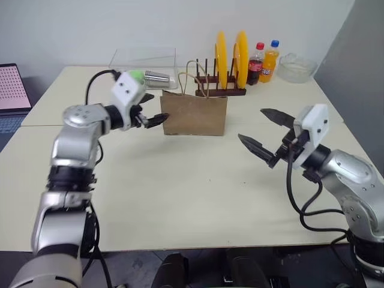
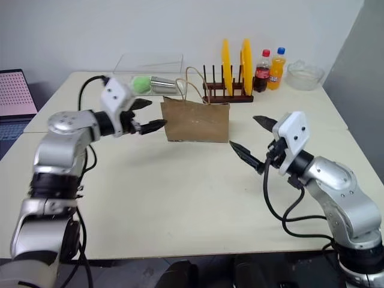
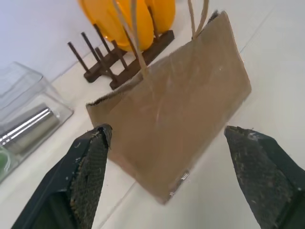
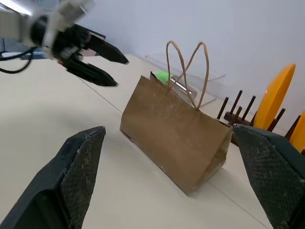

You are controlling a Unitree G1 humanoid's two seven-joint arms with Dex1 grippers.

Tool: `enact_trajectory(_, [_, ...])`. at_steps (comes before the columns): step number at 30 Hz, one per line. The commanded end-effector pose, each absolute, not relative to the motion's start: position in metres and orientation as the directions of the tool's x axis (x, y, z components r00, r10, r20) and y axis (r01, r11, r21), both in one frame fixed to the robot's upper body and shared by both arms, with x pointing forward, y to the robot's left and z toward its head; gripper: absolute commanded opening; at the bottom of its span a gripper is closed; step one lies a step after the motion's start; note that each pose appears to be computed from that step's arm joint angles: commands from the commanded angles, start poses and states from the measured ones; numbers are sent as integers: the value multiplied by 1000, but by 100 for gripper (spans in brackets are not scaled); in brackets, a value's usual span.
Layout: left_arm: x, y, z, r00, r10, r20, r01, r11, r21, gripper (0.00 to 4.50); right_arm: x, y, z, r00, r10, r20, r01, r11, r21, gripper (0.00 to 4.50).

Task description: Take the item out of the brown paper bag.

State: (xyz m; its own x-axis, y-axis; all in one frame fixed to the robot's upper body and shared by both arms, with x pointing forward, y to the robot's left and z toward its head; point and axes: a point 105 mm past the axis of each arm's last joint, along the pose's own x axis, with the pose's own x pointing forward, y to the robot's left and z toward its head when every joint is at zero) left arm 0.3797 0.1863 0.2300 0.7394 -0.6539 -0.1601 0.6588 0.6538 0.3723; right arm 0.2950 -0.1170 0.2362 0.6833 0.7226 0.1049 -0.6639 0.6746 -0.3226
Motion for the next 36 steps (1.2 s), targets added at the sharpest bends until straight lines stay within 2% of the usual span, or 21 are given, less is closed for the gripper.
enact_trajectory(1, [342, 171, 246, 679, -731, -66, 697, 614, 371, 401, 313, -111, 248, 679, 723, 130, -660, 678, -324, 432])
enact_trajectory(4, [322, 164, 232, 689, -723, -53, 696, 639, 326, 402, 342, -111, 253, 705, 700, 113, -637, 695, -334, 357])
enact_trajectory(8, [303, 156, 216, 710, -703, -42, 685, 675, 274, 402, 382, -107, 263, 731, 675, 99, -612, 714, -341, 219])
enact_trajectory(13, [290, 157, 216, 747, -664, 0, 647, 728, 229, 402, 431, -101, 270, 768, 639, 43, -562, 706, -431, 28])
enact_trajectory(14, [287, 157, 216, 748, -663, 2, 645, 729, 231, 402, 439, -101, 270, 774, 632, 32, -554, 702, -448, 6])
enact_trajectory(19, [272, 162, 224, 747, -665, 30, 638, 728, 251, 402, 466, -87, 272, 805, 591, -53, -508, 640, -577, 6])
enact_trajectory(26, [262, 160, 219, 723, -691, -6, 662, 690, 294, 402, 480, -69, 264, 867, 481, -132, -421, 563, -711, 6])
enact_trajectory(33, [258, 159, 203, 723, -687, -68, 665, 667, 336, 402, 475, -54, 235, 821, 504, -267, -494, 394, -775, 6])
enact_trajectory(36, [255, 163, 199, 724, -684, -92, 666, 658, 351, 402, 467, -50, 225, 749, 563, -349, -579, 300, -758, 6])
